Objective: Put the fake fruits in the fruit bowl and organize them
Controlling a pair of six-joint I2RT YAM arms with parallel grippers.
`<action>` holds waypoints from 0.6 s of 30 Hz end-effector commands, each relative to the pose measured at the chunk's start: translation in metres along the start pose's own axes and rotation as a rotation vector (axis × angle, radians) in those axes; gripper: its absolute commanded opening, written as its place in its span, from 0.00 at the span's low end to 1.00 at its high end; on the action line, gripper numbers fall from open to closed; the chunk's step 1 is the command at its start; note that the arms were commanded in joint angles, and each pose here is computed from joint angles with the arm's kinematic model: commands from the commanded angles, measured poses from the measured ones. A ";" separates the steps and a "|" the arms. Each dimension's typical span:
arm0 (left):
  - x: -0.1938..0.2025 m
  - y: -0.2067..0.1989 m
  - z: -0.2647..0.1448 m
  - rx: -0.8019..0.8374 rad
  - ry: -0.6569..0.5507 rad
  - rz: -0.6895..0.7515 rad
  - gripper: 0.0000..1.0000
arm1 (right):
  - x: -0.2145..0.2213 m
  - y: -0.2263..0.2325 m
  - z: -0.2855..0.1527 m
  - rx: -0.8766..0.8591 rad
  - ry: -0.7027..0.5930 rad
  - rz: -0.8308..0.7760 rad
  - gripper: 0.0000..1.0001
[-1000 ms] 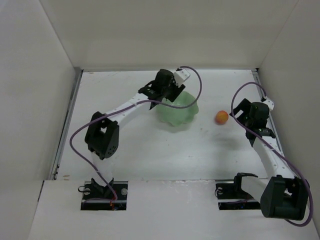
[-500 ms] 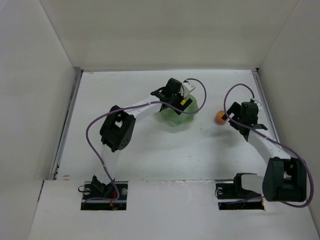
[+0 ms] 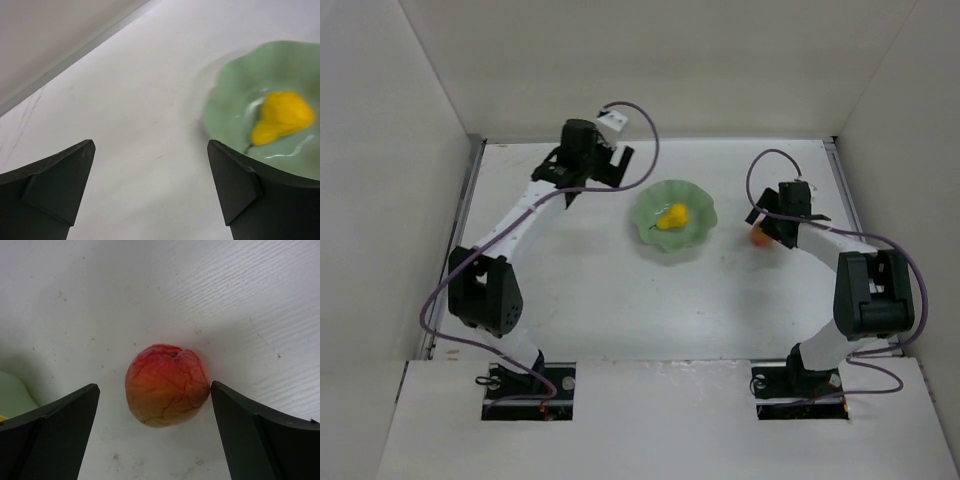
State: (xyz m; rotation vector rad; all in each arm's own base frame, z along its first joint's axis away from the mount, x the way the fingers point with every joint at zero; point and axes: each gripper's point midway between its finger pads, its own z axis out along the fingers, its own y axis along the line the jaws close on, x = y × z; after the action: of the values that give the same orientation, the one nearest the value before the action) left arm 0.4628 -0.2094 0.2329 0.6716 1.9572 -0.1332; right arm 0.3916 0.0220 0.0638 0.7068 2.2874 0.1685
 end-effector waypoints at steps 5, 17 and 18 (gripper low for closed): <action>0.098 0.084 -0.045 -0.193 0.188 -0.175 1.00 | 0.001 0.006 0.010 0.030 0.027 -0.053 0.77; 0.141 0.154 -0.094 -0.370 0.175 -0.346 1.00 | -0.054 0.126 -0.068 -0.213 -0.225 -0.251 0.04; 0.143 0.154 -0.094 -0.371 0.174 -0.351 1.00 | -0.056 0.145 -0.079 -0.243 -0.252 -0.277 0.04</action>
State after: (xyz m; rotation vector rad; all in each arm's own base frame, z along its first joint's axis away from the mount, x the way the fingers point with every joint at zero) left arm 0.4138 0.0124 0.1623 0.1309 2.2637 0.1032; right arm 0.4085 0.0801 0.1013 0.4184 2.2989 0.1476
